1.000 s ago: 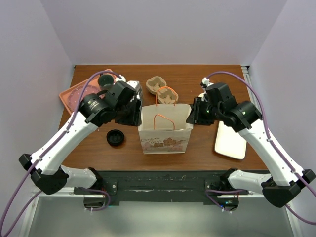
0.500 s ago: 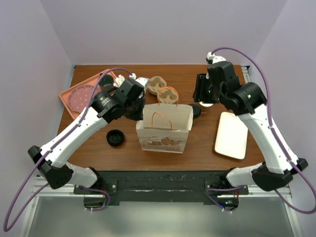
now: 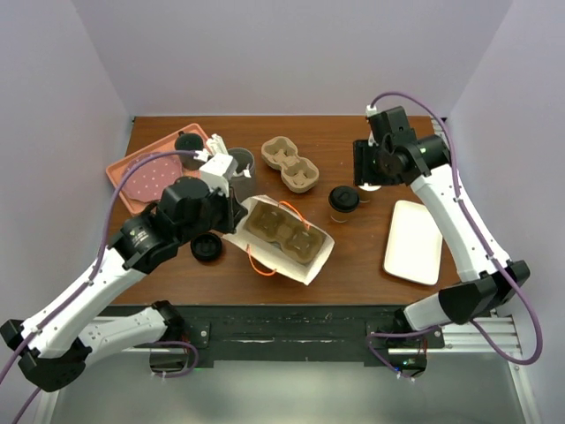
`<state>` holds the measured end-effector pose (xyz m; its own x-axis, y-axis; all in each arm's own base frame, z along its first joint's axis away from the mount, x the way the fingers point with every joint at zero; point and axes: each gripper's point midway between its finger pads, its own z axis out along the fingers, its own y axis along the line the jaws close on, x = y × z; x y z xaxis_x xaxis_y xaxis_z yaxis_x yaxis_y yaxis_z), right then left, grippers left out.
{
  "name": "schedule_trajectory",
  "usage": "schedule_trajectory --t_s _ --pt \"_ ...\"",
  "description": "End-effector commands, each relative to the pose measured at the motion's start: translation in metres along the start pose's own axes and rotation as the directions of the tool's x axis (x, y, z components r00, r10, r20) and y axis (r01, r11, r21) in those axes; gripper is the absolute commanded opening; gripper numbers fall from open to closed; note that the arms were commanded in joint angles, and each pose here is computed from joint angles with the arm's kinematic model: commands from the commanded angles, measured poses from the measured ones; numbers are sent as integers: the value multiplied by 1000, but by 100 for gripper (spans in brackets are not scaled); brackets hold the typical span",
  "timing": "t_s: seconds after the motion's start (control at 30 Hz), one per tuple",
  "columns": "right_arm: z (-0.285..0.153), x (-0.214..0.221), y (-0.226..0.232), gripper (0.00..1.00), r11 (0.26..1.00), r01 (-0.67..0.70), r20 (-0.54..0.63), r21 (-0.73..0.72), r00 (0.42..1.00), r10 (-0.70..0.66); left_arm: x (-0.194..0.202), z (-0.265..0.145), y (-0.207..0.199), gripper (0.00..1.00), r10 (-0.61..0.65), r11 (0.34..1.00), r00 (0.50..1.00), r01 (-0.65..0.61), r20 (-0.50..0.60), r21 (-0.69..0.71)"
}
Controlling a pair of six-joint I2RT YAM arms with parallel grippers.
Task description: Pack the takeout coffee
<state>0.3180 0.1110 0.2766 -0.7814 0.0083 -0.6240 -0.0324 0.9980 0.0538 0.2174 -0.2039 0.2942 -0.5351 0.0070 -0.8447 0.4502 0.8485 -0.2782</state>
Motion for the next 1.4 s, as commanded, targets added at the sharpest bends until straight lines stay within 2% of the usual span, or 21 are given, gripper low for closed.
schedule_trajectory --t_s 0.0,0.17,0.2,0.33,0.47,0.87,1.1,1.37 --pt "0 22 3 57 998 42 -23 -53 999 -43 -19 -7 -5 0 5 999 989 -12 150 46" --pt "14 28 6 59 999 22 -65 -45 998 -24 -10 -1 -6 0 44 998 995 -48 84 42" --pt "21 29 7 63 999 22 -74 -40 997 -25 -14 -2 -7 0 47 998 995 -51 89 43" --pt "40 33 9 64 999 26 -99 -33 995 -29 -19 -12 -7 0 47 997 991 -54 125 53" --pt "60 38 13 77 997 60 -137 -41 989 -65 -17 -17 -6 0 41 997 990 -49 133 57" --pt "129 30 24 87 988 151 -224 -22 963 -152 -12 -34 -4 0 31 997 992 -39 119 65" --pt "139 30 15 88 986 165 -229 31 961 -154 -9 -39 -4 0 26 997 993 -35 119 75" --pt "145 37 19 88 990 142 -247 20 960 -132 -7 -39 -6 0 27 995 993 -37 112 91"
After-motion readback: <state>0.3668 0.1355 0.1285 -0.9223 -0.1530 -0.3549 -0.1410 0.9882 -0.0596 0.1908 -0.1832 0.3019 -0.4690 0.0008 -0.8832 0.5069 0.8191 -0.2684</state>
